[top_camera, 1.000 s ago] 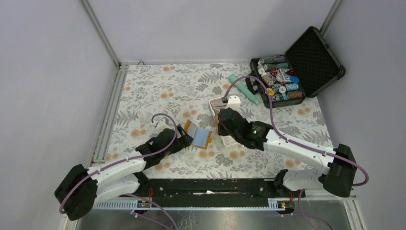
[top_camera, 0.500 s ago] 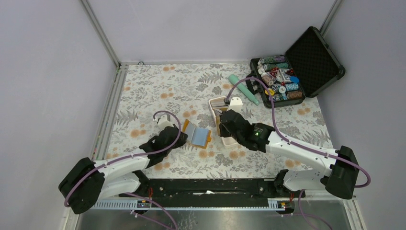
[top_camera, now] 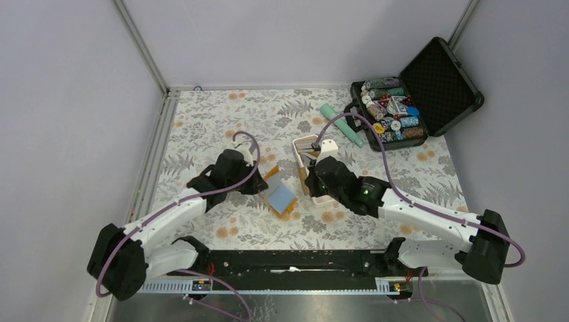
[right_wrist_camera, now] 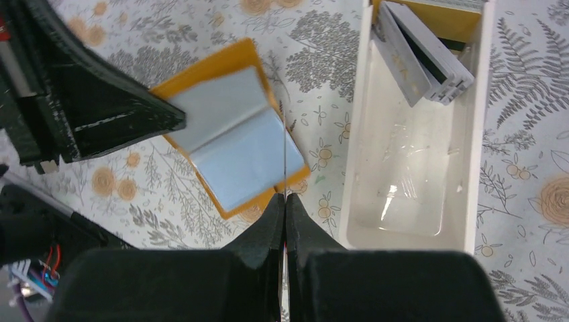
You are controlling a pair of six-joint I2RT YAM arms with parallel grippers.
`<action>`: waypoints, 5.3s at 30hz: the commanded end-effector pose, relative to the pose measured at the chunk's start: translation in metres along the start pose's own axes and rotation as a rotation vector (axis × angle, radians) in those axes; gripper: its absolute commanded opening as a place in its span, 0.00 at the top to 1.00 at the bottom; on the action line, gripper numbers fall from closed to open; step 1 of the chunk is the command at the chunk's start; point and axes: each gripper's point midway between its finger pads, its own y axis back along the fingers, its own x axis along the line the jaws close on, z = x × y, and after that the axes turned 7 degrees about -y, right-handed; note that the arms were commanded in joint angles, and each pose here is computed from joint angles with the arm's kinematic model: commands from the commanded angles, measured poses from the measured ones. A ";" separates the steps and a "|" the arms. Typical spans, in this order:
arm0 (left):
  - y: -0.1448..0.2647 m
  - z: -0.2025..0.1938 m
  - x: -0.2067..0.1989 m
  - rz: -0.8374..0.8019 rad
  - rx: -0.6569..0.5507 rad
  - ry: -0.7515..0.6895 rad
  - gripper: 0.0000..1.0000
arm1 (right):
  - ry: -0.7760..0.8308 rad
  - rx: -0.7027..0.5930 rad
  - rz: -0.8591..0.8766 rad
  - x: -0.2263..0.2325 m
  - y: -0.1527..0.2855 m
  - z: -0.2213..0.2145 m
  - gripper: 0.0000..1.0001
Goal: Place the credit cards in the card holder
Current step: Insert the credit card into the card holder.
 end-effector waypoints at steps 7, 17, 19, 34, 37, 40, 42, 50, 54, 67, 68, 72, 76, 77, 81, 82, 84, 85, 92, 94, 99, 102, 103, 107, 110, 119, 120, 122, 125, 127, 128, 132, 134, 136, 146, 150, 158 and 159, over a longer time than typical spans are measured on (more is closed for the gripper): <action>0.012 -0.042 -0.036 -0.214 0.430 -0.108 1.00 | 0.076 -0.017 0.185 0.016 0.024 0.003 1.00; -0.002 -0.018 0.012 0.129 0.339 -0.072 0.01 | 0.019 -0.013 0.201 0.010 0.030 -0.007 1.00; 0.004 -0.014 0.020 0.201 0.276 -0.011 0.01 | 0.016 -0.013 0.200 0.009 0.031 -0.007 1.00; 0.005 -0.052 -0.025 0.099 -0.027 0.387 0.01 | 0.020 0.161 0.222 0.004 0.002 -0.073 1.00; -0.001 -0.050 -0.026 0.096 -0.040 0.378 0.01 | 0.020 0.194 0.185 -0.001 -0.003 -0.089 1.00; -0.009 -0.048 -0.032 0.069 -0.041 0.390 0.01 | 0.019 0.212 0.166 -0.001 -0.007 -0.100 1.00; -0.013 -0.046 -0.032 0.070 -0.051 0.394 0.01 | 0.007 0.220 0.141 -0.006 -0.010 -0.107 1.00; -0.023 -0.043 -0.035 0.064 -0.069 0.417 0.01 | -0.017 0.233 0.059 -0.021 -0.021 -0.123 1.00; -0.030 -0.043 -0.036 0.061 -0.068 0.424 0.01 | -0.020 0.236 0.035 -0.024 -0.027 -0.127 1.00; -0.048 -0.014 -0.047 0.037 -0.131 0.419 0.01 | -0.142 0.266 0.086 0.005 -0.033 -0.142 1.00; -0.049 -0.011 -0.050 0.029 -0.135 0.419 0.01 | -0.154 0.262 0.093 0.010 -0.033 -0.141 1.00; -0.056 -0.001 -0.059 0.011 -0.145 0.410 0.01 | -0.189 0.248 0.089 0.019 -0.032 -0.139 1.00; -0.063 0.010 -0.068 -0.005 -0.156 0.382 0.01 | -0.209 0.209 0.065 0.018 -0.028 -0.127 1.00; -0.066 0.012 -0.071 -0.015 -0.156 0.371 0.01 | -0.197 0.204 0.041 0.013 -0.026 -0.126 1.00; -0.073 0.026 -0.088 -0.077 -0.173 0.322 0.01 | -0.169 0.152 -0.021 -0.007 -0.010 -0.109 1.00; -0.075 0.029 -0.089 -0.076 -0.174 0.310 0.01 | -0.164 0.140 -0.027 -0.010 -0.005 -0.105 1.00; -0.075 0.034 -0.088 -0.059 -0.173 0.287 0.01 | -0.153 0.121 -0.031 -0.015 0.003 -0.099 1.00; -0.073 0.037 -0.086 -0.046 -0.175 0.276 0.01 | -0.145 0.114 -0.030 -0.017 0.006 -0.096 1.00; -0.034 0.052 -0.054 0.114 -0.218 0.192 0.01 | -0.093 0.040 0.066 -0.009 0.030 -0.068 1.00; -0.022 0.046 -0.045 0.141 -0.209 0.179 0.01 | -0.054 0.032 0.130 0.003 0.035 -0.060 1.00; -0.005 0.011 -0.029 0.144 -0.145 0.237 0.01 | 0.048 0.072 0.214 0.030 0.035 -0.056 1.00; 0.001 -0.009 -0.021 0.126 -0.128 0.301 0.01 | 0.109 0.137 0.254 0.044 0.025 -0.065 1.00; 0.001 -0.015 -0.018 0.123 -0.125 0.316 0.01 | 0.126 0.158 0.262 0.047 0.021 -0.069 1.00; 0.003 -0.032 -0.010 0.125 -0.104 0.355 0.01 | 0.175 0.195 0.244 0.048 0.003 -0.074 1.00; 0.002 -0.042 -0.007 0.125 -0.086 0.373 0.01 | 0.184 0.223 0.242 0.041 -0.009 -0.073 1.00; -0.012 -0.061 -0.012 0.087 -0.018 0.400 0.15 | 0.183 0.320 0.330 0.035 -0.037 -0.079 1.00; -0.013 -0.063 -0.012 0.089 -0.011 0.400 0.18 | 0.181 0.324 0.335 0.035 -0.040 -0.079 1.00; -0.016 -0.065 -0.013 0.088 0.000 0.403 0.21 | 0.180 0.327 0.330 0.034 -0.045 -0.078 1.00; -0.020 -0.069 -0.014 0.083 0.015 0.411 0.23 | 0.175 0.344 0.315 0.029 -0.053 -0.079 1.00; -0.022 -0.073 -0.014 0.083 0.028 0.413 0.25 | 0.172 0.353 0.308 0.024 -0.057 -0.079 1.00; -0.024 -0.075 -0.014 0.084 0.033 0.414 0.25 | 0.173 0.356 0.305 0.022 -0.058 -0.080 1.00; -0.030 -0.083 -0.011 0.097 0.058 0.416 0.29 | 0.152 0.363 0.316 0.017 -0.062 -0.082 1.00; -0.032 -0.085 -0.009 0.104 0.064 0.416 0.30 | 0.145 0.377 0.319 0.015 -0.064 -0.085 1.00; -0.034 -0.087 -0.008 0.113 0.070 0.413 0.33 | 0.137 0.370 0.340 0.017 -0.067 -0.084 1.00; -0.024 -0.088 0.006 0.192 0.058 0.379 0.39 | 0.116 0.387 0.296 0.004 -0.070 -0.088 1.00; -0.013 -0.078 0.011 0.221 0.027 0.350 0.40 | 0.117 0.377 0.277 0.001 -0.065 -0.083 1.00; -0.017 -0.081 0.000 0.170 0.048 0.372 0.40 | 0.134 0.344 0.236 -0.006 -0.066 -0.076 1.00; -0.017 -0.081 -0.001 0.165 0.048 0.375 0.40 | 0.134 0.351 0.231 -0.007 -0.067 -0.078 1.00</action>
